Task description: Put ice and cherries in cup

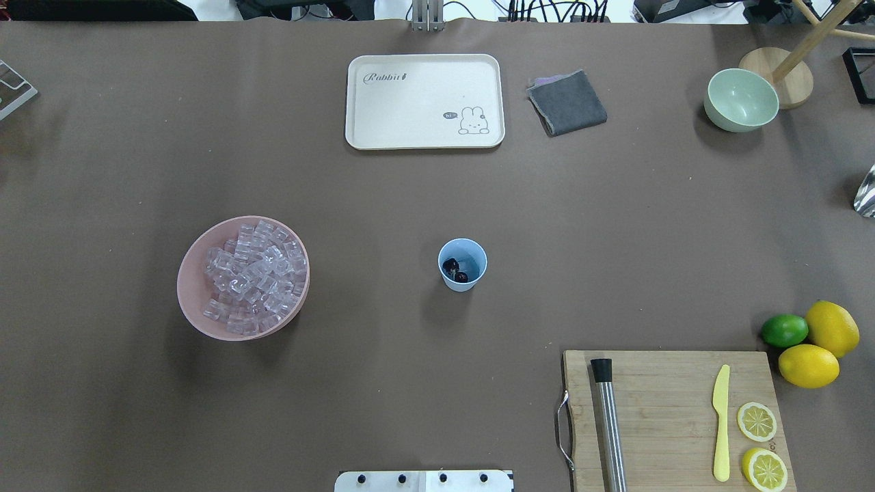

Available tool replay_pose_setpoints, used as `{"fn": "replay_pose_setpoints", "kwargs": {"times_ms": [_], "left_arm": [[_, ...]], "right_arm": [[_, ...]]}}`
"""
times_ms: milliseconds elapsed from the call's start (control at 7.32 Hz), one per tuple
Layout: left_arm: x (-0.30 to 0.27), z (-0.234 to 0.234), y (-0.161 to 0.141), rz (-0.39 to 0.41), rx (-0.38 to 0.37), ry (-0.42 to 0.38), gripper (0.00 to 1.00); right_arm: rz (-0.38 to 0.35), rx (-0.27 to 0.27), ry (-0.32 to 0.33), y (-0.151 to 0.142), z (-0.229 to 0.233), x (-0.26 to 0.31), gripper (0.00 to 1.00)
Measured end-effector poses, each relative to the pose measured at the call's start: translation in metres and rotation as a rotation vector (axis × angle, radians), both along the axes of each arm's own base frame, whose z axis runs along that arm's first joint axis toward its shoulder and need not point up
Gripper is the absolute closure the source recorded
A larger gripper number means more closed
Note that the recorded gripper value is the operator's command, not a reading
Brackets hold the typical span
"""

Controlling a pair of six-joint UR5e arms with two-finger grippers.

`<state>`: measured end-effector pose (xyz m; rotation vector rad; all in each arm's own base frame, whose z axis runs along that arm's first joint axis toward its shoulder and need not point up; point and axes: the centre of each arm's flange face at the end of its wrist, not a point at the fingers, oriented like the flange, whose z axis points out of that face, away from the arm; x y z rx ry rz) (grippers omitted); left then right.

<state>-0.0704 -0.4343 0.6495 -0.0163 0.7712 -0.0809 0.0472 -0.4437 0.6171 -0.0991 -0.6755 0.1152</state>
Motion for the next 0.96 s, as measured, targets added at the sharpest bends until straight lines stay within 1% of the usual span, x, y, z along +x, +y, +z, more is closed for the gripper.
{"fn": "replay_pose_setpoints", "kwargs": {"times_ms": [273, 957], "left_arm": [[0.001, 0.000, 0.000, 0.001, 0.004, 0.000, 0.02], [0.002, -0.002, 0.000, 0.002, 0.027, 0.001, 0.02]], "right_arm": [[-0.002, 0.020, -0.004, -0.002, -0.008, 0.000, 0.00], [-0.004, -0.015, -0.014, 0.009, 0.008, -0.001, 0.00]]}}
